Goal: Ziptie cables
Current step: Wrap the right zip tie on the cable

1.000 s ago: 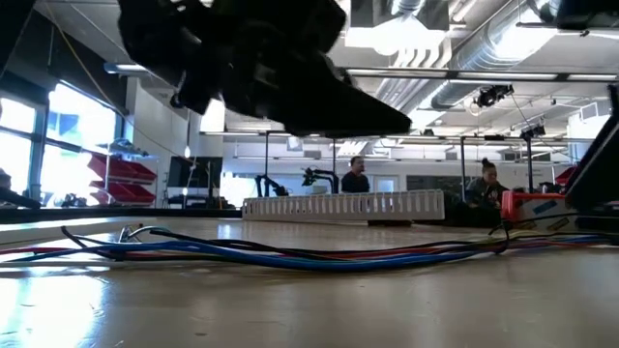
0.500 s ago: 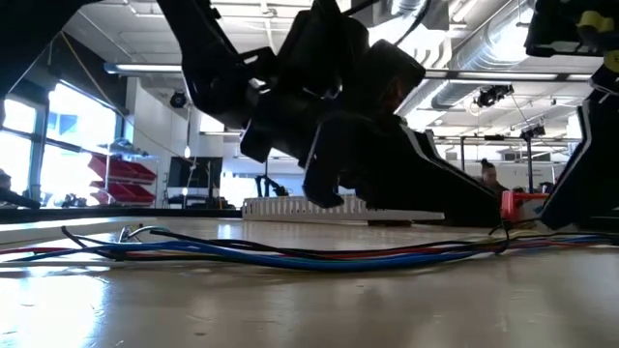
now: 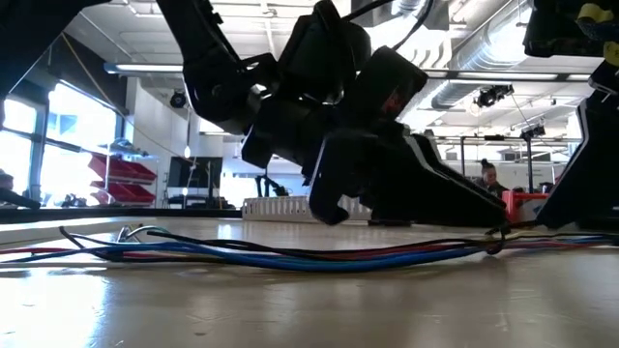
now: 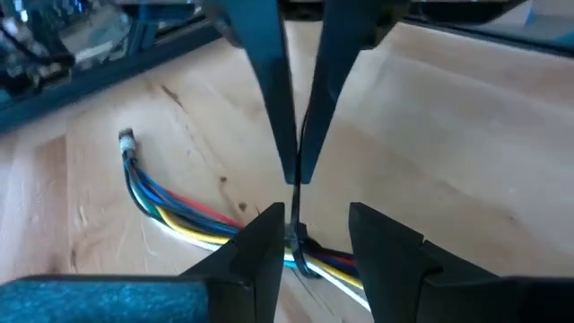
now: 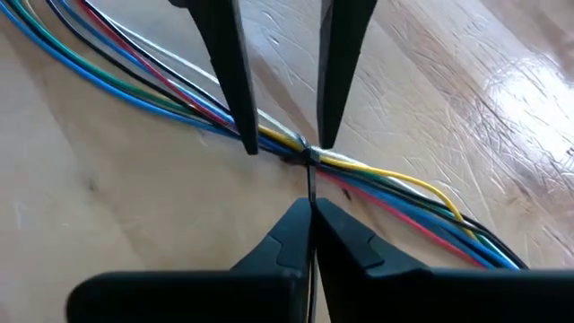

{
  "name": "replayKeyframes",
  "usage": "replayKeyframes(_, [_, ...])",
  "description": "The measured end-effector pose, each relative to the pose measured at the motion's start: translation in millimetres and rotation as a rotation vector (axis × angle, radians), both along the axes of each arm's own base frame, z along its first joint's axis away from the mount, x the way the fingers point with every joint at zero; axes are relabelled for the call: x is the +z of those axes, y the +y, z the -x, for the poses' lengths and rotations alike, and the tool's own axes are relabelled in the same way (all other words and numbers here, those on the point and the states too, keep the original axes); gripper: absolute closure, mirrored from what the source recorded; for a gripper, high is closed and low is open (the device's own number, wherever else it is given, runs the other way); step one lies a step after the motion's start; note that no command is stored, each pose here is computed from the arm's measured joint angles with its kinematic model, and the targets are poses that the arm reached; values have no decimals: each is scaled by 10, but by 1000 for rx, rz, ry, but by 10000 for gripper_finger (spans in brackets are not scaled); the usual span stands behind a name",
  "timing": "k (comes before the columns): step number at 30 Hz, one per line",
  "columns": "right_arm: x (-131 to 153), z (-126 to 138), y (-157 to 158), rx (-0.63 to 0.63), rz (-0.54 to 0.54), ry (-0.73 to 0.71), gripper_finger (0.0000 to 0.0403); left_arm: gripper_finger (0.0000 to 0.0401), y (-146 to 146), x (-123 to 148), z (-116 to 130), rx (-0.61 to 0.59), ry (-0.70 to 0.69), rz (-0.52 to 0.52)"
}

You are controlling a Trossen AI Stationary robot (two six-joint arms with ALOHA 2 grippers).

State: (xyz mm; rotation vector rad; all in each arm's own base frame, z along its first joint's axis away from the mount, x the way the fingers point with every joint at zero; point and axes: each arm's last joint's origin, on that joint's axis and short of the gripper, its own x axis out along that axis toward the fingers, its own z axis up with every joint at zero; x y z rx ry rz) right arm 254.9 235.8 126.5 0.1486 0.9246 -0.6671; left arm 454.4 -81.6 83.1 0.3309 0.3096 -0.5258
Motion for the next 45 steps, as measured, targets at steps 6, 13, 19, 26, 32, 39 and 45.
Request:
replayKeyframes(6, [0, -4, 4, 0, -2, -7, 403, 291, 1, -36, 2, -26, -25, -66])
replayKeyframes(13, [-2, -41, 43, 77, -2, -4, 403, 291, 36, 22, -65, 4, -2, -31])
replayKeyframes(19, [-1, -56, 58, 130, 12, 9, 403, 291, 17, 27, -88, -71, 74, -22])
replayKeyframes(26, [-2, -57, 59, 187, 39, 44, 403, 291, 36, 1, -79, -86, 118, -39])
replayKeyframes(32, [-3, -57, 60, 203, 45, 54, 403, 317, 36, 1, -79, -93, 110, -52])
replayKeyframes(39, [-3, -57, 61, 204, 43, 56, 403, 388, 36, 1, -79, -85, 118, -41])
replayKeyframes(45, [-3, -53, 59, 197, 45, 53, 403, 396, 36, -1, -79, -79, 118, -45])
